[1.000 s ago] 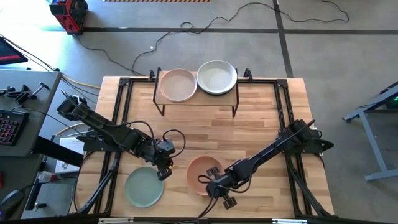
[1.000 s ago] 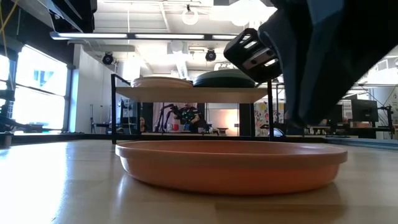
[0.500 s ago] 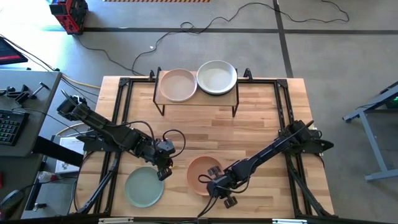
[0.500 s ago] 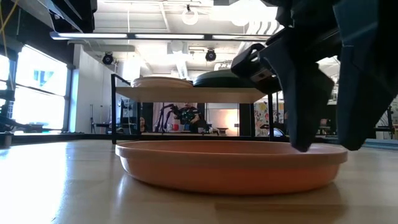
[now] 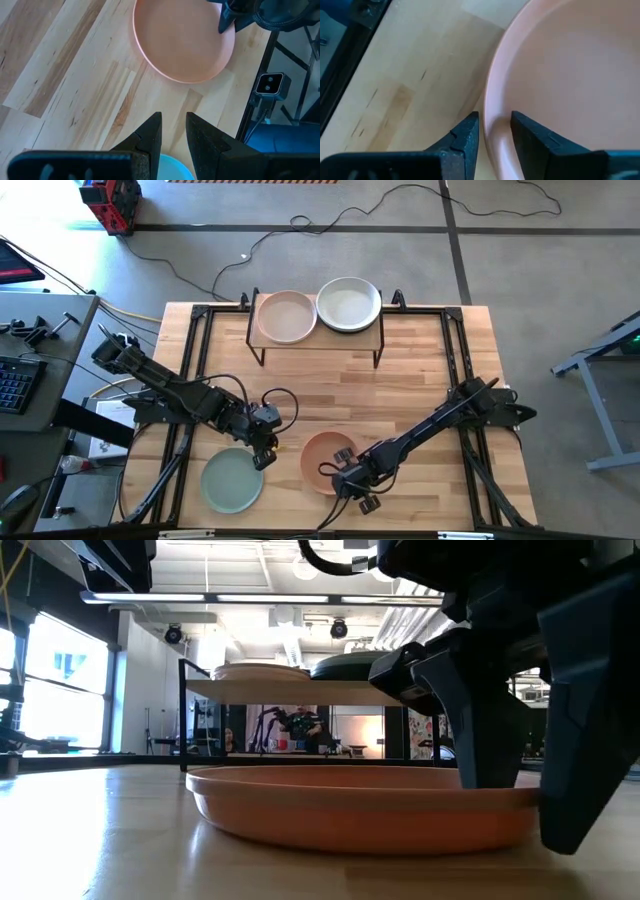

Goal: Place and stack plates onto a shelf
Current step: Stack the orange plate on top of the gray plate

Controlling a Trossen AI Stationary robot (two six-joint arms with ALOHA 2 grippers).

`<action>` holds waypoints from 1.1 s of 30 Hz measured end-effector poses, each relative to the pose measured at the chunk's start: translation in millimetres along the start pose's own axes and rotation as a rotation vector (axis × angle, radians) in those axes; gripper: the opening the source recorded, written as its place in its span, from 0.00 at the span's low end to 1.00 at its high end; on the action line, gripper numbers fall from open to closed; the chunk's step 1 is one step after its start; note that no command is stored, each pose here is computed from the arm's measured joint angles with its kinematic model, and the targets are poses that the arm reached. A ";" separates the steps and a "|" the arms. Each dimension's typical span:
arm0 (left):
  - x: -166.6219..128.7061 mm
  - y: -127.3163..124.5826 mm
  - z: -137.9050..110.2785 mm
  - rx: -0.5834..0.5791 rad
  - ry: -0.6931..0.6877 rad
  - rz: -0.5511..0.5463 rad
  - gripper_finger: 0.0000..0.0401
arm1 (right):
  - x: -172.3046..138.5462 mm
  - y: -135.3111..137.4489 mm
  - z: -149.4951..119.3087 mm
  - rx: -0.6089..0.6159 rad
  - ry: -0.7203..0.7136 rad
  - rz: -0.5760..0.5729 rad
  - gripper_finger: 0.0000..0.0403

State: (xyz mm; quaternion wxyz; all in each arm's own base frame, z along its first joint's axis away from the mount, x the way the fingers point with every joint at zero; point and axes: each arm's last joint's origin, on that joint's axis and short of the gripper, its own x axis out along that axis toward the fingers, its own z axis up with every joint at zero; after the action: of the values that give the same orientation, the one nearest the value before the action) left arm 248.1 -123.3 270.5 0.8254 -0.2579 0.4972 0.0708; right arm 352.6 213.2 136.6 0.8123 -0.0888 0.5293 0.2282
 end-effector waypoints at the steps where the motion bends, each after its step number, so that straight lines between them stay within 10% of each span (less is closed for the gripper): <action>1: 0.0 0.0 0.0 0.000 0.000 0.000 0.19 | 0.0 -0.2 0.0 -0.003 -0.001 -0.009 0.27; 10: 0.0 0.0 0.0 0.000 0.000 0.000 0.19 | 0.0 -0.1 0.4 -0.023 -0.004 -0.021 0.02; 33: 1.5 12.1 14.4 -0.193 -0.007 0.016 0.19 | -86.1 -6.3 56.5 -0.070 -0.018 -0.114 0.00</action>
State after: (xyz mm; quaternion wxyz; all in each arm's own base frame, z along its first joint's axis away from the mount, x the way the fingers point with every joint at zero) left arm 255.6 -106.0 270.2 0.7979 -0.3320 0.4870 0.1259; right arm 372.9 205.6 237.5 0.8252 -0.1449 0.5076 0.2009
